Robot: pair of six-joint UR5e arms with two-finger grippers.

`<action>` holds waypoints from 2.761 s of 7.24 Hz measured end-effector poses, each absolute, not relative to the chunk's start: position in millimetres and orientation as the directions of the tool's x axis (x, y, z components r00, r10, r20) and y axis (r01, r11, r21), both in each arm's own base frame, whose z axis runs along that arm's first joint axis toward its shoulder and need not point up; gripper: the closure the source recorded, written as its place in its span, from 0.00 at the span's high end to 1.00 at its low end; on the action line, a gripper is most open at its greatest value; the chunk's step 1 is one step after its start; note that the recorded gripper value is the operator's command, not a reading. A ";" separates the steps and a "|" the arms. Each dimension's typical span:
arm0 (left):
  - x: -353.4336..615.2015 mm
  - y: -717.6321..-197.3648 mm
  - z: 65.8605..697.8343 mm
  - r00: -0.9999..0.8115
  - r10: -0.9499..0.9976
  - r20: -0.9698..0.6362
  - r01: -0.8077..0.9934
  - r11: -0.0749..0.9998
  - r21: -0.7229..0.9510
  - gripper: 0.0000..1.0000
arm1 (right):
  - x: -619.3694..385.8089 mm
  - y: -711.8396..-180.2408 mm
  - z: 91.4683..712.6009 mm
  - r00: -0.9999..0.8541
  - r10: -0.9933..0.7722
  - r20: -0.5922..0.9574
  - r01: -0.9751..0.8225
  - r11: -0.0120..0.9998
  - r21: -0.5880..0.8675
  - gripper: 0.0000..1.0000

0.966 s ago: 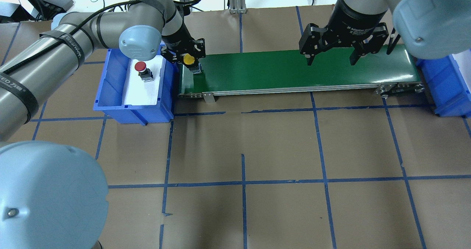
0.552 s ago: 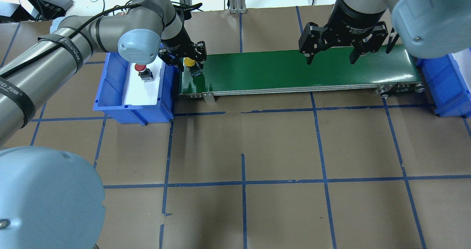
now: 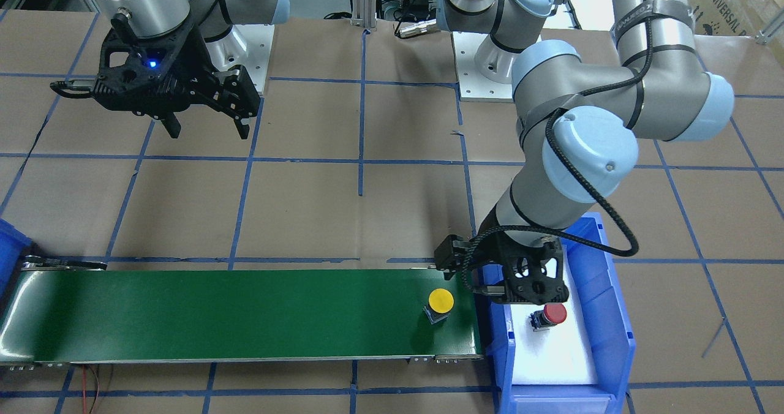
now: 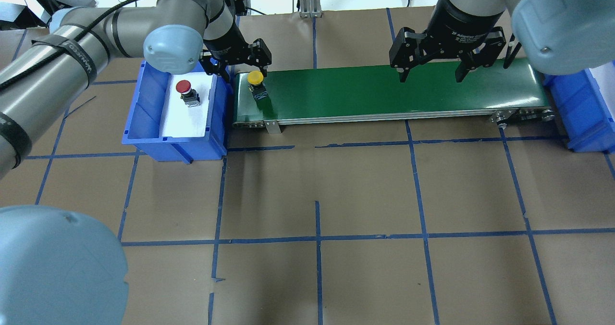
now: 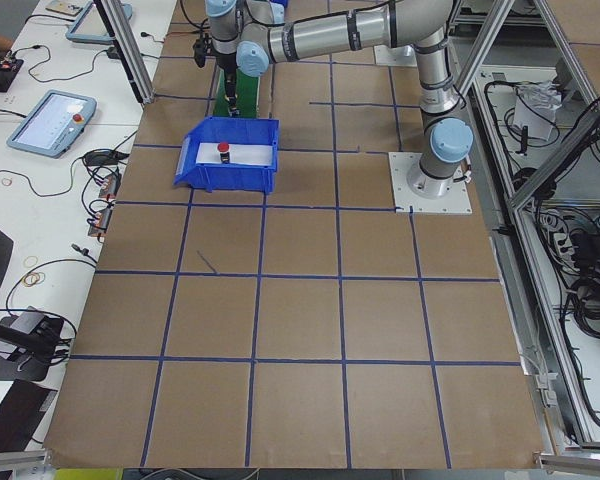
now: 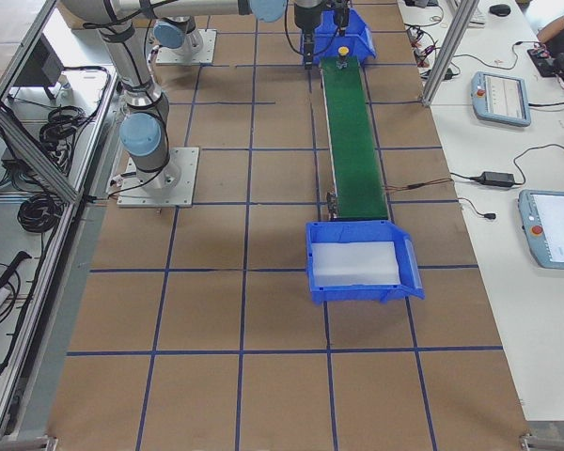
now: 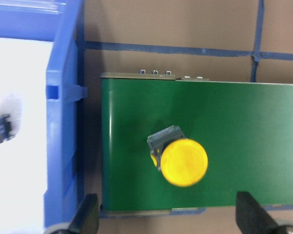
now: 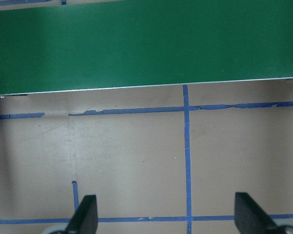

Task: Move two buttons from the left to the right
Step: 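Open the left gripper and return it over the red button, then grasp the red button with the left gripper and lift it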

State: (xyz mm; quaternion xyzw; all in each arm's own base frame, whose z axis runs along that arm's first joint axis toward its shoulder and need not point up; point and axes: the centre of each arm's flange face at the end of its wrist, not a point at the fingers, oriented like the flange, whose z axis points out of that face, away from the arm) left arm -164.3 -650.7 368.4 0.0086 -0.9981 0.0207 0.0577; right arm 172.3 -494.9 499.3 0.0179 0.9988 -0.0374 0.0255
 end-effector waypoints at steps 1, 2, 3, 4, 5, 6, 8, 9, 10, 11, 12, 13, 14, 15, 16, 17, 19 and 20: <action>-128.8 -657.5 373.9 -0.995 0.019 0.097 0.014 0.999 -0.051 1.00 | 171.2 -495.4 498.0 -0.998 0.038 -0.056 0.042 0.997 -0.071 1.00; -90.0 -664.6 373.9 -0.996 0.051 0.069 0.047 0.997 -0.057 1.00 | 169.8 -496.0 497.1 -0.997 0.042 -0.058 0.046 0.997 -0.069 1.00; -57.4 -670.1 364.7 -0.997 0.065 0.047 0.063 0.997 -0.047 1.00 | 168.0 -496.8 497.0 -0.997 0.046 -0.063 0.050 0.996 -0.069 1.00; -38.2 -675.1 348.3 -0.997 0.063 0.043 0.062 0.998 -0.031 1.00 | 165.0 -498.0 497.2 -0.997 0.051 -0.065 0.055 0.996 -0.069 1.00; -30.3 -677.5 325.8 -0.997 0.060 0.049 0.059 0.998 -0.010 1.00 | 163.0 -498.8 497.8 -0.996 0.053 -0.066 0.057 0.996 -0.069 1.00; -28.7 -672.9 299.9 -0.997 0.057 0.056 0.057 0.998 0.009 1.00 | 162.6 -498.7 497.8 -0.997 0.050 -0.066 0.055 0.996 -0.069 1.00; -29.8 -661.2 264.5 -0.997 0.057 0.055 0.057 0.998 0.001 1.00 | 162.4 -499.7 498.7 -0.998 0.035 -0.061 0.040 0.996 -0.085 1.00; -29.7 -660.8 258.4 -0.997 0.058 0.054 0.057 0.998 -0.010 1.00 | 162.9 -500.0 498.7 -0.999 0.005 -0.053 0.010 0.996 -0.093 1.00; -29.1 -664.8 255.5 -0.997 0.059 0.048 0.057 0.998 -0.036 0.93 | 163.7 -500.2 498.7 -0.998 -0.025 -0.050 -0.020 0.995 -0.098 1.00; -28.4 -669.9 251.7 -0.997 0.060 0.045 0.057 0.997 -0.059 0.87 | 163.1 -501.2 498.0 -0.998 -0.040 -0.051 -0.035 0.994 -0.102 1.00; -28.7 -673.6 250.3 -0.997 0.060 0.051 0.056 0.996 -0.073 0.82 | 163.0 -501.7 498.0 -0.998 -0.048 -0.051 -0.042 0.993 -0.106 1.00; -29.6 -676.3 251.6 -0.996 0.058 0.062 0.053 0.995 -0.085 0.51 | 162.2 -502.8 498.5 -0.997 -0.050 -0.050 -0.044 0.993 -0.114 1.00; -30.1 -677.4 253.2 -0.996 0.057 0.068 0.051 0.995 -0.091 0.50 | 160.5 -503.5 498.7 -0.998 -0.048 -0.046 -0.042 0.992 -0.117 1.00; -30.5 -676.9 253.1 -0.996 0.056 0.071 0.049 0.995 -0.090 0.50 | 158.3 -503.8 498.7 -0.998 -0.045 -0.041 -0.040 0.992 -0.117 1.00; -30.8 -675.4 252.3 -0.996 0.053 0.073 0.046 0.995 -0.086 0.43 | 157.4 -503.9 499.0 -0.998 -0.044 -0.039 -0.039 0.992 -0.118 1.00; -30.8 -674.9 255.3 -0.996 0.054 0.072 0.047 0.995 -0.089 0.35 | 156.4 -504.1 498.6 -0.998 -0.044 -0.038 -0.039 0.992 -0.117 1.00; -30.8 -674.6 275.5 -0.996 0.057 0.065 0.049 0.992 -0.118 0.34 | 148.3 -507.0 500.6 -0.998 -0.036 -0.041 -0.031 0.992 -0.120 1.00; -31.9 -671.1 291.7 -0.996 0.059 0.061 0.050 0.990 -0.131 0.34 | 143.6 -507.8 501.8 -0.999 -0.030 -0.040 -0.025 0.992 -0.120 1.00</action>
